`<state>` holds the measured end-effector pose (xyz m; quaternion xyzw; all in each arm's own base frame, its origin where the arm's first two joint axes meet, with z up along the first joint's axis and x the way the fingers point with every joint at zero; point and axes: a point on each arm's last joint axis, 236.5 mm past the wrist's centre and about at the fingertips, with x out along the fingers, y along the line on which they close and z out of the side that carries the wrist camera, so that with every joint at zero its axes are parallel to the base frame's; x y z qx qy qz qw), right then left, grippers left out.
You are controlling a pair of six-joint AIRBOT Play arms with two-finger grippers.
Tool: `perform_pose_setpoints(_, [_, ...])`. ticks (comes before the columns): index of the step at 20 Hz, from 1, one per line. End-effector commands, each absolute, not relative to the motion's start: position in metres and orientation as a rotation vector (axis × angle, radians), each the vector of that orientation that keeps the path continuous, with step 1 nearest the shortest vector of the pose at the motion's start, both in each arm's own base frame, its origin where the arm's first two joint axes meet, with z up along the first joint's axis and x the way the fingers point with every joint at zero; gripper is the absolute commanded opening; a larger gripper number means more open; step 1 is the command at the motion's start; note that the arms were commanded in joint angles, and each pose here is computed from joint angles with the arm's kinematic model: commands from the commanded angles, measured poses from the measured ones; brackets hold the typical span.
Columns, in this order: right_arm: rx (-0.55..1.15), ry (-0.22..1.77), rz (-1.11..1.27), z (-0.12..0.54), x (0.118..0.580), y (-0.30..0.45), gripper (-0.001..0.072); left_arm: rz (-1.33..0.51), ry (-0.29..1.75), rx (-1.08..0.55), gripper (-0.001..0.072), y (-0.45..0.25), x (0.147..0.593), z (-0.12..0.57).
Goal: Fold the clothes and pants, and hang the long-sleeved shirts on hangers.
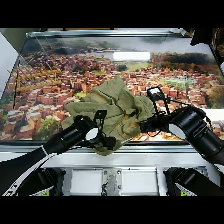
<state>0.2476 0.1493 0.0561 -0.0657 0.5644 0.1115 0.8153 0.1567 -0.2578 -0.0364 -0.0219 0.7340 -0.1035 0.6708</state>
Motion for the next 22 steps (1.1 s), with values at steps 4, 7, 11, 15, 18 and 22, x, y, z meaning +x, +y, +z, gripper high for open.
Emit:
perform_pose_setpoints(4, [-0.124, 1.165, 0.255, 0.061, 0.254, 0.155, 0.0011, -0.081, 1.633, -0.149, 0.0622, -0.239, 0.159, -0.012])
perform_pose_setpoints(7, [-0.114, 1.148, 0.264, 0.062, 0.257, 0.158, 0.0011, -0.007, 1.725, -0.341, 0.0623, -0.238, 0.140, -0.022])
perform_pose_setpoints(11, [-0.112, 1.142, 0.267, 0.063, 0.259, 0.160, 0.0011, 0.028, 1.728, -0.585, 0.0623, -0.249, 0.147, -0.034])
perform_pose_setpoints(15, [-0.103, 1.123, 0.275, 0.065, 0.262, 0.163, 0.0011, 0.051, 1.706, -0.625, 0.0622, -0.255, 0.158, -0.041])
perform_pose_setpoints(18, [-0.104, 1.123, 0.275, 0.065, 0.262, 0.163, 0.0011, 0.084, 1.789, -0.564, 0.0622, -0.260, 0.142, -0.062])
perform_pose_setpoints(22, [-0.104, 1.123, 0.275, 0.065, 0.262, 0.162, 0.0011, 0.069, 1.814, -0.450, 0.0622, -0.268, 0.143, -0.075])
